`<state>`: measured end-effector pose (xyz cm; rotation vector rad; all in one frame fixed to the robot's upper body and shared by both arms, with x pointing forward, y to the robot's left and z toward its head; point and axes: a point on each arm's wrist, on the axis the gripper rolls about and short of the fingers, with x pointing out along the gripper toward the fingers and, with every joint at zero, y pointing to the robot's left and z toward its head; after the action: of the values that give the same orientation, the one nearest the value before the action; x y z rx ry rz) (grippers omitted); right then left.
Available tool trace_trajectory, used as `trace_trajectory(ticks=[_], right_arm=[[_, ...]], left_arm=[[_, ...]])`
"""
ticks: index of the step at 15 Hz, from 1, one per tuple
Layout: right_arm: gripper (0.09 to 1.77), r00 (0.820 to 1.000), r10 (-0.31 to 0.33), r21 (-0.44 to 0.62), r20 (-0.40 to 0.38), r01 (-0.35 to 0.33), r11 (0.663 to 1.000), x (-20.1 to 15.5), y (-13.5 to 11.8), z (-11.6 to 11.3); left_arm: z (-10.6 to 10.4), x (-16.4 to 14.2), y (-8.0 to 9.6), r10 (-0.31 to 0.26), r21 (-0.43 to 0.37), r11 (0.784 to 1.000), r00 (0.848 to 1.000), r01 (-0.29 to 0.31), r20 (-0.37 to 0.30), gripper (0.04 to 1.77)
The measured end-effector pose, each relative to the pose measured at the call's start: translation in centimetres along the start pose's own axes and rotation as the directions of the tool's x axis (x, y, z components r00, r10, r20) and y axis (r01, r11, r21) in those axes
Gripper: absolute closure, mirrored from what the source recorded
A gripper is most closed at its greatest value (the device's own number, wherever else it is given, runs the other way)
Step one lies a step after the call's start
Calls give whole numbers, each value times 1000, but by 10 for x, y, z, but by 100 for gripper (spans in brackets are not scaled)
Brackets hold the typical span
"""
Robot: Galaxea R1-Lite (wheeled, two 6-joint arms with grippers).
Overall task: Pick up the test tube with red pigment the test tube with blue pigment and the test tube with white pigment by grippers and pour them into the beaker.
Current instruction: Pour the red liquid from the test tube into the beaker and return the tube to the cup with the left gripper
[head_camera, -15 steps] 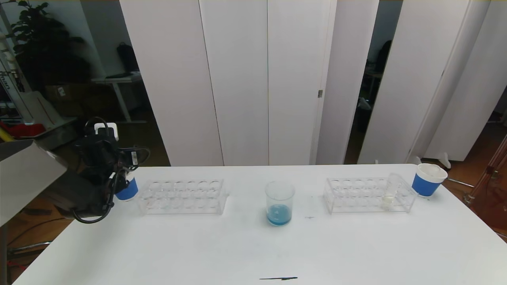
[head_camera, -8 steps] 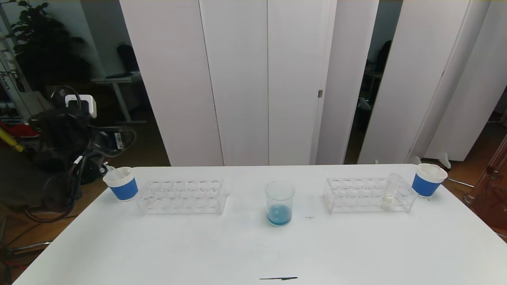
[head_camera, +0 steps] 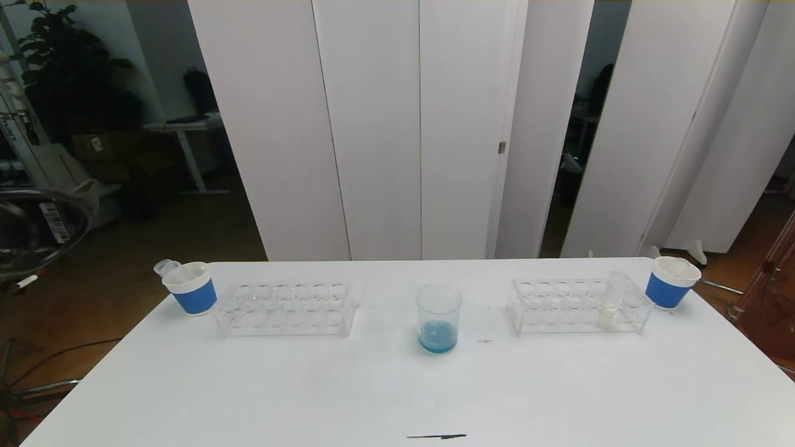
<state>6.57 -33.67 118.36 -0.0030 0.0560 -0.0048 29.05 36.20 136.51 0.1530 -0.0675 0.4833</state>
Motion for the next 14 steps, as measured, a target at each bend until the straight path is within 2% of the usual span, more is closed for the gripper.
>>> trace_trajectory(ticks=[3,7,11,14], right_arm=[[11,1000,0,0,0,0,1000,0,0,0],[11,1000,0,0,0,0,1000,0,0,0],[11,1000,0,0,0,0,1000,0,0,0],[11,1000,0,0,0,0,1000,0,0,0]], left_arm=[[8,-62,19,-44,-3,999,999,44,15,7],[-3,-139,48,-126,8,992,992,126,14,7],[-23,-193,74,-150,6,989,988,149,33,7],[-41,-224,86,-191,9,982,980,191,45,7]])
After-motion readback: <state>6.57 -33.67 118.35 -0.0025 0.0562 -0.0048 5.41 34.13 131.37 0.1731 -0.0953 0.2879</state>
